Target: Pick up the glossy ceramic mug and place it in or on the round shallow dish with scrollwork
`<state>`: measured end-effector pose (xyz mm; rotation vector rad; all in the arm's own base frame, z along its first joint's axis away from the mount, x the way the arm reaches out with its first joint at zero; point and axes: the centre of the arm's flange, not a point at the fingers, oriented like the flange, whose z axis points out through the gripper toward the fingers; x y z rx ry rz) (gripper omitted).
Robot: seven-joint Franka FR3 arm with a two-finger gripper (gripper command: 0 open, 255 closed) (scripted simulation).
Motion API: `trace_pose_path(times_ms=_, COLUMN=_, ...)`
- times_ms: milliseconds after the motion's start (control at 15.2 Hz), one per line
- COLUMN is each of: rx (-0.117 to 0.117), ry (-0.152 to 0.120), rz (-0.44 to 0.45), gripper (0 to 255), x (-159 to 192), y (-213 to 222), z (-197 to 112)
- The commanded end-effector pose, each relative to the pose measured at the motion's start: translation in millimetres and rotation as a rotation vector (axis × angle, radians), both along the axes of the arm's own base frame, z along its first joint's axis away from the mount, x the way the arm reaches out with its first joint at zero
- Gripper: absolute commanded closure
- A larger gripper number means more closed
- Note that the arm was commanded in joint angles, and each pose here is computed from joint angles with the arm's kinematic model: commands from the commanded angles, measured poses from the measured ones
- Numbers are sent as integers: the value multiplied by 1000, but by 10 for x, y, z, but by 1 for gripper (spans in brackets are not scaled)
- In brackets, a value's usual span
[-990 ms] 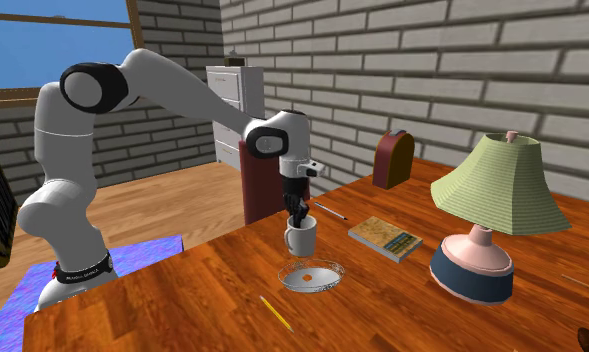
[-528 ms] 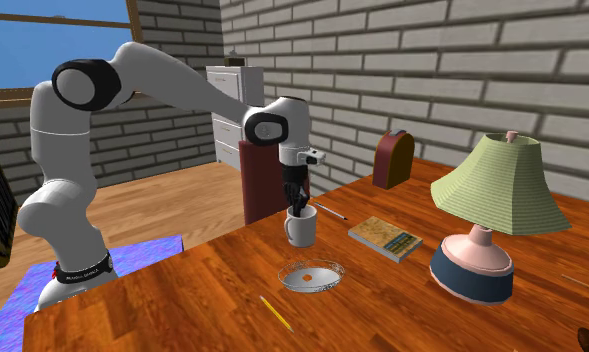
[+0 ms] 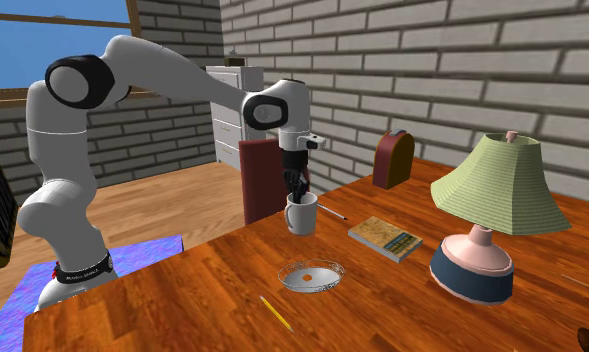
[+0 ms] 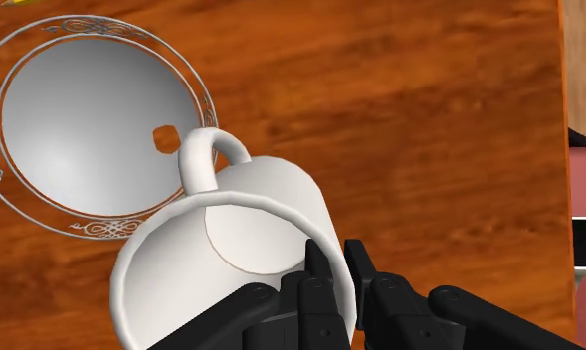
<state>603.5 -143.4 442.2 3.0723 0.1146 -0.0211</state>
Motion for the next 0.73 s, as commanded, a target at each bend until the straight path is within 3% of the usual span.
trace_pose_path(times_ms=0, rx=0, ry=0, rz=0, gripper=255, x=3, y=8, z=106)
trace_pose_path(times_ms=330, rx=0, ry=0, rz=0, gripper=255, x=2, y=8, z=318)
trace_pose_path(times_ms=660, rx=0, ry=0, rz=0, gripper=255, x=-194, y=-613, z=429)
